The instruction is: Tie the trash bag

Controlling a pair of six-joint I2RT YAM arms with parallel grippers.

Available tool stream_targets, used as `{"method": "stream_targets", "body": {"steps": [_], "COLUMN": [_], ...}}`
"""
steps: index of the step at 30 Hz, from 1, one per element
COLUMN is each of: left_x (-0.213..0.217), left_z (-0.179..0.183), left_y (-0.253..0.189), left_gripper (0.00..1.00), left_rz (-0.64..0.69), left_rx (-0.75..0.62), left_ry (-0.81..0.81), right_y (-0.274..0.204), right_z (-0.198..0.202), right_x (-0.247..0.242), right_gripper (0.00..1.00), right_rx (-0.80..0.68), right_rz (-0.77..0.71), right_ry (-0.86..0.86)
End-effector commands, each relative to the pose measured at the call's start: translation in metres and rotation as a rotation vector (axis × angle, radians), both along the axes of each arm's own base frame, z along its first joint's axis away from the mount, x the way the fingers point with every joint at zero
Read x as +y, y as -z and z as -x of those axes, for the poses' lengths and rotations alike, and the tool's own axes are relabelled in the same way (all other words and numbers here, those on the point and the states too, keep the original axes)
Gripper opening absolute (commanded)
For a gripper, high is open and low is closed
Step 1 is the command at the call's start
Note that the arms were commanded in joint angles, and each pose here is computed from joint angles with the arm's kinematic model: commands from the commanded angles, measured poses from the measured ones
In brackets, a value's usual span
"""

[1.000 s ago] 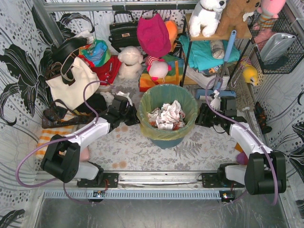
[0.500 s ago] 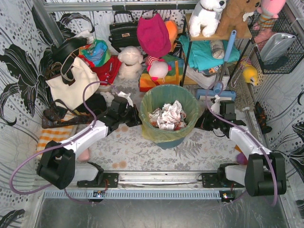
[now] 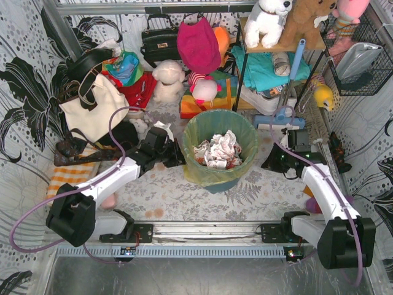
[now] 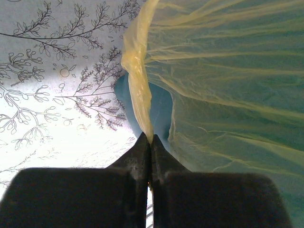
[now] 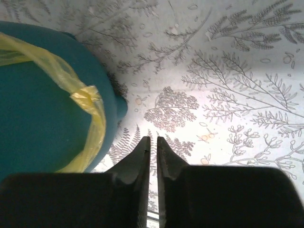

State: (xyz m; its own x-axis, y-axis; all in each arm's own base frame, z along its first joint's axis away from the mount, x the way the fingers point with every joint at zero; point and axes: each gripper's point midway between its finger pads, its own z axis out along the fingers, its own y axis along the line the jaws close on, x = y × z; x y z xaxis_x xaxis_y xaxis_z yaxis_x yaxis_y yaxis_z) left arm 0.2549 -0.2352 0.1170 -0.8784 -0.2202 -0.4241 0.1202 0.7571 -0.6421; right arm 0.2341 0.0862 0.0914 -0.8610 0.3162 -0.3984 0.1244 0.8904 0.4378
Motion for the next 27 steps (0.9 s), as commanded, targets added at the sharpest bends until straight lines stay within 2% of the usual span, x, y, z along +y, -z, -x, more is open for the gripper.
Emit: {"method": "stream_targets", "body": {"steps": [1,2,3,6,10,17,27], "left_x": [-0.005,-0.005,-0.006,-0.009,-0.012,-0.013,-0.012], "left_z": [-0.007,-0.007,-0.007,-0.006,-0.005,-0.004,-0.002], "left_y": [-0.013,-0.012,-0.012,-0.013,-0.016,-0.012,-0.004], "left_gripper": [0.08,0.08,0.08,0.08,0.08,0.08,0.09], "left_rz": [-0.002,-0.004,-0.004,0.005,0.014,0.012,-0.001], "left_rx": [-0.055,-0.053,-0.053,-0.057,-0.062,-0.052,-0.034], "left_ry": [0.02,0.022,0.025,0.041,0.055,0.065,0.066], "right_y": [-0.032,-0.037,-0.041,-0.046,-0.041,-0.023,0.014], "right_z": [-0.014,-0.019,-0.024,-0.034,-0.042,-0.048,-0.045], "right_x": [0.012,0.021,0.03,0.05,0.06,0.072,0.065], "right_gripper": [0.23,0.33,0.36,0.39,0.43,0.43,0.41], "right_rx": [-0.121,-0.15,-0.172,-0.207,-0.206,-0.166,-0.051], "right_rz": [-0.063,-0.117,-0.168,-0.283,-0.348,-0.423,-0.37], "right_ry": [-0.057,-0.083,-0.109,-0.164,-0.202,-0.255,-0.217]}}
